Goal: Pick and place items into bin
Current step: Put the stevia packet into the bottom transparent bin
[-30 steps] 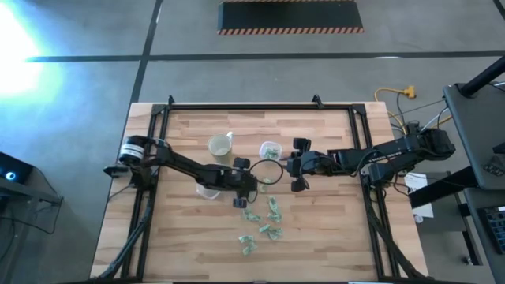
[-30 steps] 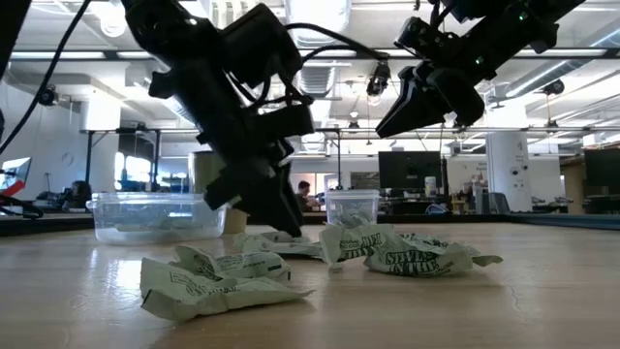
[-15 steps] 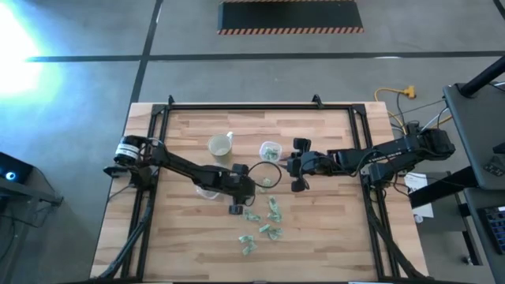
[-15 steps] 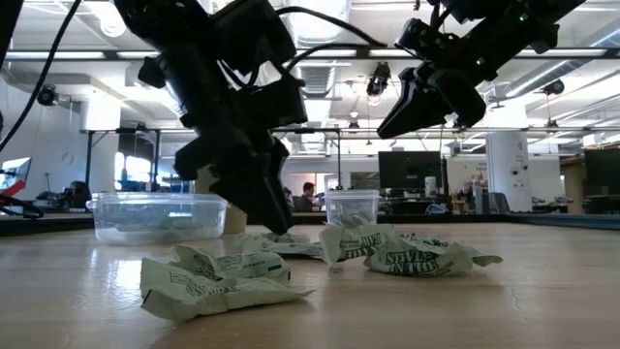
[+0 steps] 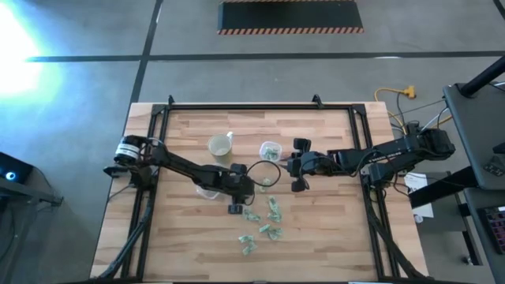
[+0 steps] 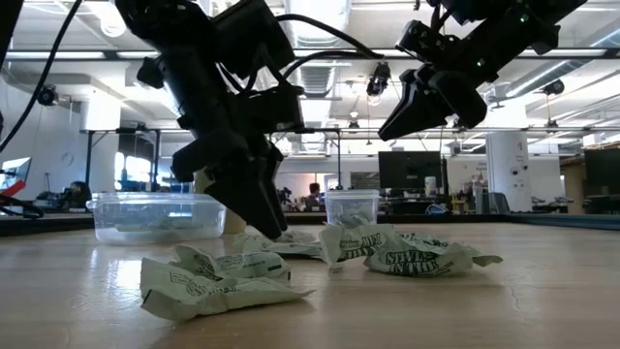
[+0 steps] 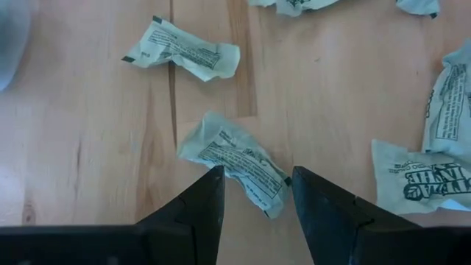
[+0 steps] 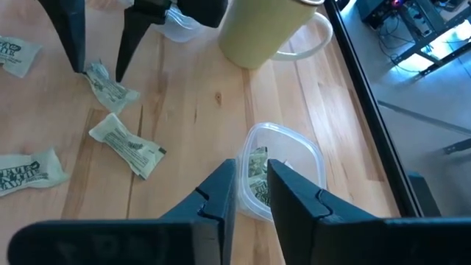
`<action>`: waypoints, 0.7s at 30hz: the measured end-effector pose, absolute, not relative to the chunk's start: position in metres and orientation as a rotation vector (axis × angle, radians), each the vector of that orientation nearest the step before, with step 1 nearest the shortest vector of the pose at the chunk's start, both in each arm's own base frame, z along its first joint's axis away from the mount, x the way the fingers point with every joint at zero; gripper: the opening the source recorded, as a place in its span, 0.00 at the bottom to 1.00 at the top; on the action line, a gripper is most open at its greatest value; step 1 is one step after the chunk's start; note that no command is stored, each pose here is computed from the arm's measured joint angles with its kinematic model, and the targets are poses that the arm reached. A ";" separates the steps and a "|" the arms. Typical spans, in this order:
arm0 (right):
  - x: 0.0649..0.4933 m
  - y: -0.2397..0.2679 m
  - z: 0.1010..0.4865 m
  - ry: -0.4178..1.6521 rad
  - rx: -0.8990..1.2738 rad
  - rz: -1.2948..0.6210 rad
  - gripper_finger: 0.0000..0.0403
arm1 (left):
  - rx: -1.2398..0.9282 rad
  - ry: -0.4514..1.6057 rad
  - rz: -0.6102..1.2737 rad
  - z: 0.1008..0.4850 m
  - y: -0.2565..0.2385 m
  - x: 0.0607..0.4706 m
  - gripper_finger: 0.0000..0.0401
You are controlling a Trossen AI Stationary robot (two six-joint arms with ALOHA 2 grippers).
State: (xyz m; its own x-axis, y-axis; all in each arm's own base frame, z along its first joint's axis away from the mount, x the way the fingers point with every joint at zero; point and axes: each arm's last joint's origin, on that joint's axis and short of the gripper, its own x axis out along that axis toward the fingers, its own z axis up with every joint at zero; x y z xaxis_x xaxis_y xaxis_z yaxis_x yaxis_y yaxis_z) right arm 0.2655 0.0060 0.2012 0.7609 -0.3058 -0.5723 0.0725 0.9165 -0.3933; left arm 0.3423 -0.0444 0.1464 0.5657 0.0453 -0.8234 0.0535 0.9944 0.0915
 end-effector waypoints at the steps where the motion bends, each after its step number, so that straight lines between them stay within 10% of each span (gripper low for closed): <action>1: 0.265 0.006 0.201 0.678 -0.363 -0.211 0.17 | 0.111 0.972 -0.005 0.145 -0.044 0.343 0.36; 12: 0.266 0.006 0.201 0.677 -0.362 -0.211 0.19 | 0.092 0.988 -0.038 0.140 -0.045 0.342 0.34; 21: 0.265 0.006 0.200 0.681 -0.363 -0.211 0.17 | 0.099 0.991 -0.045 0.141 -0.045 0.342 0.11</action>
